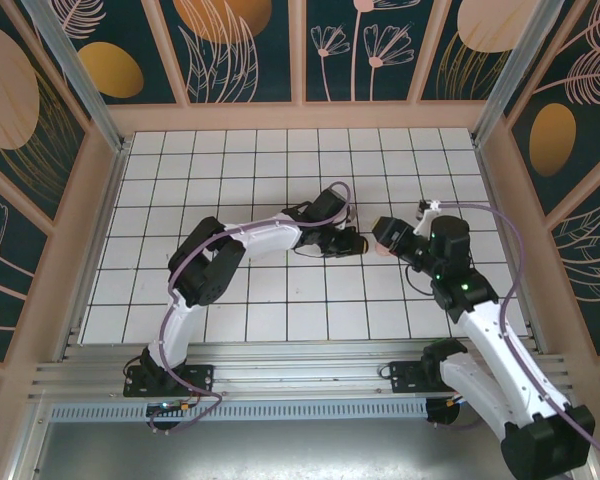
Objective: Insert the wireless bluetooth earbuds into the charging case
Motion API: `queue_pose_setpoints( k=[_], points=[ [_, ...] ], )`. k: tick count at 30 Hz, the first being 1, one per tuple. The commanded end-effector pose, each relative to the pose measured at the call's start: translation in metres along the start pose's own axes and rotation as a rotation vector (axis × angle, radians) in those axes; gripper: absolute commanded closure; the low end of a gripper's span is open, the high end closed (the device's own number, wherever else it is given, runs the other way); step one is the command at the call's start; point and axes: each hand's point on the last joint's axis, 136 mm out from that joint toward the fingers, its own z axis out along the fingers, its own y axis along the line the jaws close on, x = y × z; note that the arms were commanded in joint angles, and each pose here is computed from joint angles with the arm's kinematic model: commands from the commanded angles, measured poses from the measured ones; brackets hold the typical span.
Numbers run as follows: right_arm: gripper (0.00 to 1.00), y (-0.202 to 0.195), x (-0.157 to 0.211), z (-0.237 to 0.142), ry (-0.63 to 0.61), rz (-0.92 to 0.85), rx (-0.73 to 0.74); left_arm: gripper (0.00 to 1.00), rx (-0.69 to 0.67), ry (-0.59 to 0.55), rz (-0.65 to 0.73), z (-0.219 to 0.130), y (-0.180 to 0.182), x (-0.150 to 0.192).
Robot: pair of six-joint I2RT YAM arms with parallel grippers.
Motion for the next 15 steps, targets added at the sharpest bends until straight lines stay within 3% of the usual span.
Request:
queue_pose_setpoints(
  k=[1,15],
  points=[
    [0.51,-0.014,-0.002,-0.008,-0.048,0.036,0.048,0.94,-0.007,0.040,-0.037,0.007,0.003,0.005],
    [0.51,-0.015,0.002,-0.007,-0.033,0.032,0.047,0.92,-0.098,0.021,-0.072,0.005,0.023,0.007]
  ],
)
